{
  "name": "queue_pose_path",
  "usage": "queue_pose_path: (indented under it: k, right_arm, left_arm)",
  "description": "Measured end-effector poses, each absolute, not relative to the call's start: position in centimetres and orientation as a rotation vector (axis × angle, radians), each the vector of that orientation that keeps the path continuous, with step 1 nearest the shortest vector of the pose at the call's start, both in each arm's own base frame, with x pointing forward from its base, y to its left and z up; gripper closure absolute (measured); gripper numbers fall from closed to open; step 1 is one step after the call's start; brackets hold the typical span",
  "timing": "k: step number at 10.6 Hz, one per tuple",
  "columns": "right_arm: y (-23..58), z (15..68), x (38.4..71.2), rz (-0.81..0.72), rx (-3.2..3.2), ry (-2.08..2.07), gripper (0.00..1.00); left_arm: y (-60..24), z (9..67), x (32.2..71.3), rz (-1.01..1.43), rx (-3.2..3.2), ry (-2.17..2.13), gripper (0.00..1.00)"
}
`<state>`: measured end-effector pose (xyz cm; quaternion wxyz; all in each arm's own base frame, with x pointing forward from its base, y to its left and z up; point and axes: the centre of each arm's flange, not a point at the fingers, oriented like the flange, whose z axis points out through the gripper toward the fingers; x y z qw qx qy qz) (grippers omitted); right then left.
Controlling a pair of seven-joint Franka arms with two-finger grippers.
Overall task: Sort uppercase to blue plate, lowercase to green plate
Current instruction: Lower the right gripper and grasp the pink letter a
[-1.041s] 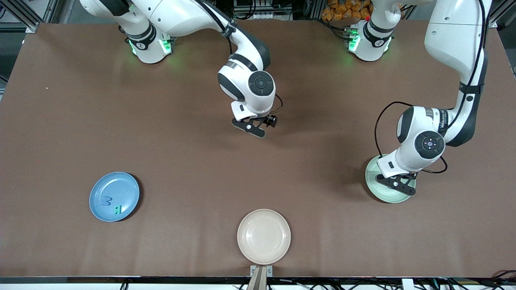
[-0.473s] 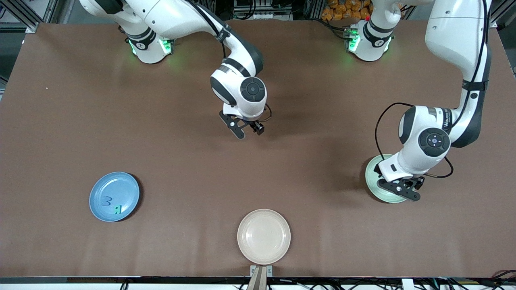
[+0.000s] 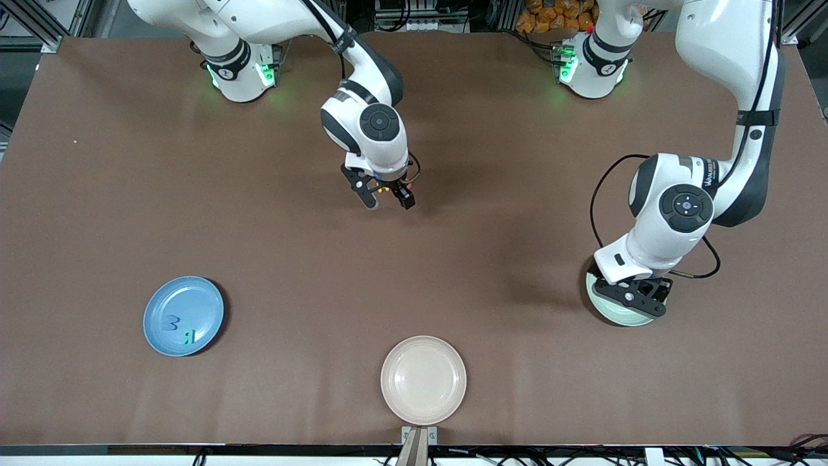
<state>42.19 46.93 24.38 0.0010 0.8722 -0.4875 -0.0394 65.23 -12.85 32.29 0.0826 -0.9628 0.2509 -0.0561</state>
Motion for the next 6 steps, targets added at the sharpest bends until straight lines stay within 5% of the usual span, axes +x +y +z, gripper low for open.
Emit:
queue_pose_path:
  k: [6]
  right_arm:
    - [49.5, 18.1, 36.6, -0.146, 2.678, -1.653, 0.00]
  left_arm:
    - [-12.7, 32.2, 65.2, -0.164, -2.876, 0.746, 0.00]
